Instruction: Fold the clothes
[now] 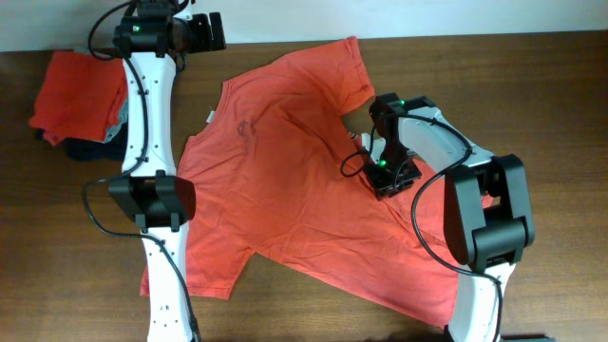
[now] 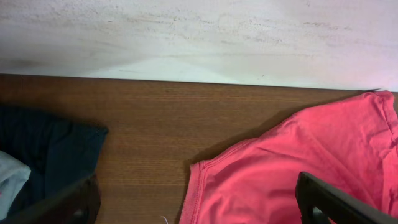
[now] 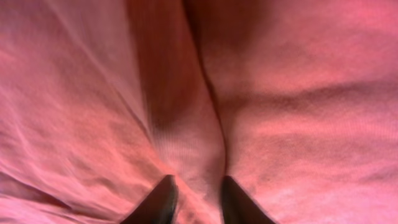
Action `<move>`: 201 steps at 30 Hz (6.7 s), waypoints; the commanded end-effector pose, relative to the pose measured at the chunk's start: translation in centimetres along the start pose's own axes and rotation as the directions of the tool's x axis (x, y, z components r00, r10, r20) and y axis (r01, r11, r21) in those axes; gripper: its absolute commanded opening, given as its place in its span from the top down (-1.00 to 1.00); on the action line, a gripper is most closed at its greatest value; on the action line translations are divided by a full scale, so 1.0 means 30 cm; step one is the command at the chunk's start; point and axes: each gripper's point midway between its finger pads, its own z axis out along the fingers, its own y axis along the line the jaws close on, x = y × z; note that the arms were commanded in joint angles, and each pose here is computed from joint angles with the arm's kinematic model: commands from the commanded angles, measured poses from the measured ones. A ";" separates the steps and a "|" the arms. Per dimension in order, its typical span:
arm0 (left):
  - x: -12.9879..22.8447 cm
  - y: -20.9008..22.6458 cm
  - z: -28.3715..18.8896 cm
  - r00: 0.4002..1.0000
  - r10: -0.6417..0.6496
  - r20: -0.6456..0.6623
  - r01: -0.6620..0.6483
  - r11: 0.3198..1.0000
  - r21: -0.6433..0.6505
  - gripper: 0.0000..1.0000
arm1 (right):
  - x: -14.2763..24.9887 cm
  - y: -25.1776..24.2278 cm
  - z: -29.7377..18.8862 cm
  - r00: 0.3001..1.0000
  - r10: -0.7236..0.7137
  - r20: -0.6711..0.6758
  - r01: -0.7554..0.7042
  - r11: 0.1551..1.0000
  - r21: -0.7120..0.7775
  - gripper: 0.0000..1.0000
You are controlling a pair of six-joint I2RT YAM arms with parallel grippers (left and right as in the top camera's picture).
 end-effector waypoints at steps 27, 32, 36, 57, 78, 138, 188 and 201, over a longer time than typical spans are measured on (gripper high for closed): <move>-0.021 -0.013 -0.030 1.000 0.001 0.018 -0.001 1.000 0.013 -0.99 | -0.158 -0.403 -0.215 0.951 0.147 0.273 -0.212 0.951 0.224 0.92; -0.021 -0.014 -0.030 1.000 0.001 0.018 -0.001 1.000 0.013 -0.99 | -0.215 -0.484 -0.250 0.922 0.128 0.366 -0.233 0.937 0.260 0.92; -0.021 -0.013 -0.030 1.000 0.001 0.018 -0.001 1.000 0.013 -0.99 | -0.256 -0.541 -0.283 0.890 0.125 0.438 -0.264 0.925 0.273 0.92; -0.021 -0.013 -0.030 1.000 0.001 0.018 -0.001 1.000 0.013 -0.99 | -0.445 -0.545 -0.495 0.738 0.049 0.673 -0.272 0.935 0.229 0.02; -0.021 -0.013 -0.030 1.000 0.000 0.018 0.000 1.000 0.013 -0.99 | -0.024 -0.445 -0.355 0.839 0.507 0.198 -0.506 0.860 -0.059 0.92; -0.020 -0.013 -0.030 1.000 0.001 0.017 -0.001 1.000 0.013 -0.99 | -0.136 -0.879 -0.048 0.592 0.633 0.500 -0.719 0.694 -0.028 0.92; -0.019 -0.013 -0.030 1.000 0.000 0.016 0.000 1.000 0.013 -0.99 | 0.032 -0.866 0.068 0.598 0.749 0.285 -0.747 0.650 -0.141 0.92; -0.019 -0.013 -0.030 1.000 0.000 0.016 -0.001 1.000 0.013 -0.99 | -0.071 -1.039 0.049 0.519 0.694 0.499 -0.764 0.639 -0.093 0.92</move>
